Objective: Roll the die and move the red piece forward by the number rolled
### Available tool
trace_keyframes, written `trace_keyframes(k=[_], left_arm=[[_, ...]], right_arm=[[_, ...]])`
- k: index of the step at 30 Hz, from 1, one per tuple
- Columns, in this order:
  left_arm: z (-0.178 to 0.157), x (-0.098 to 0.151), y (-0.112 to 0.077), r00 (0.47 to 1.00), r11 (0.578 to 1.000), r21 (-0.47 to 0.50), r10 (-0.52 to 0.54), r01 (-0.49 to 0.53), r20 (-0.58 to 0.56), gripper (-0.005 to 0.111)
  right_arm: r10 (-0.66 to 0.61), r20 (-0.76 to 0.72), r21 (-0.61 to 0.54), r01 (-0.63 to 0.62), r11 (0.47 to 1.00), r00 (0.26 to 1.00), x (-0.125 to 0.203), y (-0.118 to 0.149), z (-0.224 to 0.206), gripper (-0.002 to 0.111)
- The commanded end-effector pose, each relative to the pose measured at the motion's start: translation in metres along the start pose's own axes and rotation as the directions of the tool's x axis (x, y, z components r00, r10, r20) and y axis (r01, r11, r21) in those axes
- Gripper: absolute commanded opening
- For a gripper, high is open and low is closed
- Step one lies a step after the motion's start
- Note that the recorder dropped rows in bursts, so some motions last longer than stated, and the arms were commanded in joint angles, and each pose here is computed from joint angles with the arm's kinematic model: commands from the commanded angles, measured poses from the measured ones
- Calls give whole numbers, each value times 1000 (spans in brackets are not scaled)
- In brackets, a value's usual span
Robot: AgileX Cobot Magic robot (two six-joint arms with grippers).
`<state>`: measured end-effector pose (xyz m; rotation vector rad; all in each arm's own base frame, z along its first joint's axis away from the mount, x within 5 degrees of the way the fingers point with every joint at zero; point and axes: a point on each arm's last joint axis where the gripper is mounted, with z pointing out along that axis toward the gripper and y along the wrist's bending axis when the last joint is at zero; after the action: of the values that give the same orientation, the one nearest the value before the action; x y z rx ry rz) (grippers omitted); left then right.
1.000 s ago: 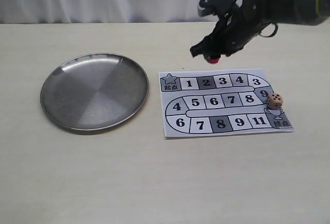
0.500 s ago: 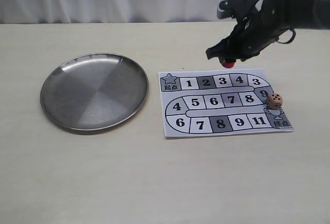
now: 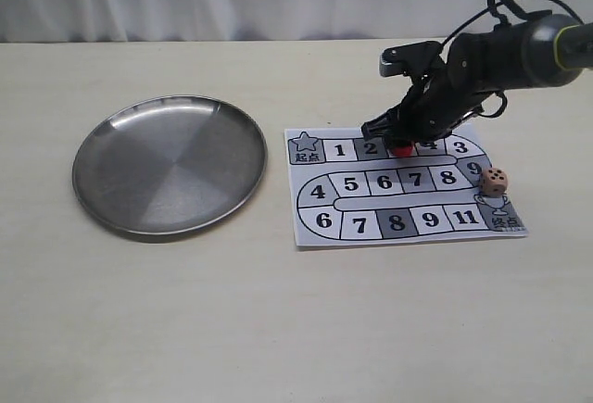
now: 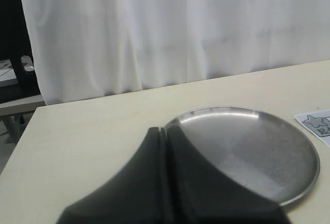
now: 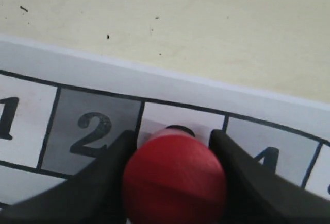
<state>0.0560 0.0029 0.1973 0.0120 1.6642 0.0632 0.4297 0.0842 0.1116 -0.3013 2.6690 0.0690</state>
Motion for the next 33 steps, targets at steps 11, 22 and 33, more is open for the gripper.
trace_keyframes(k=[11,22,33], left_arm=[[0,0,-1,1000,1000,10,-2,2,9,0],[0,0,-1,1000,1000,10,-2,2,9,0],[0,0,-1,1000,1000,10,-2,2,9,0]], right_arm=[[-65,137,51,59,997,988,-25,-8,-68,4],[26,136,72,-36,997,990,-23,-34,-70,4],[-25,-63,86,31,996,998,11,-37,7,4]])
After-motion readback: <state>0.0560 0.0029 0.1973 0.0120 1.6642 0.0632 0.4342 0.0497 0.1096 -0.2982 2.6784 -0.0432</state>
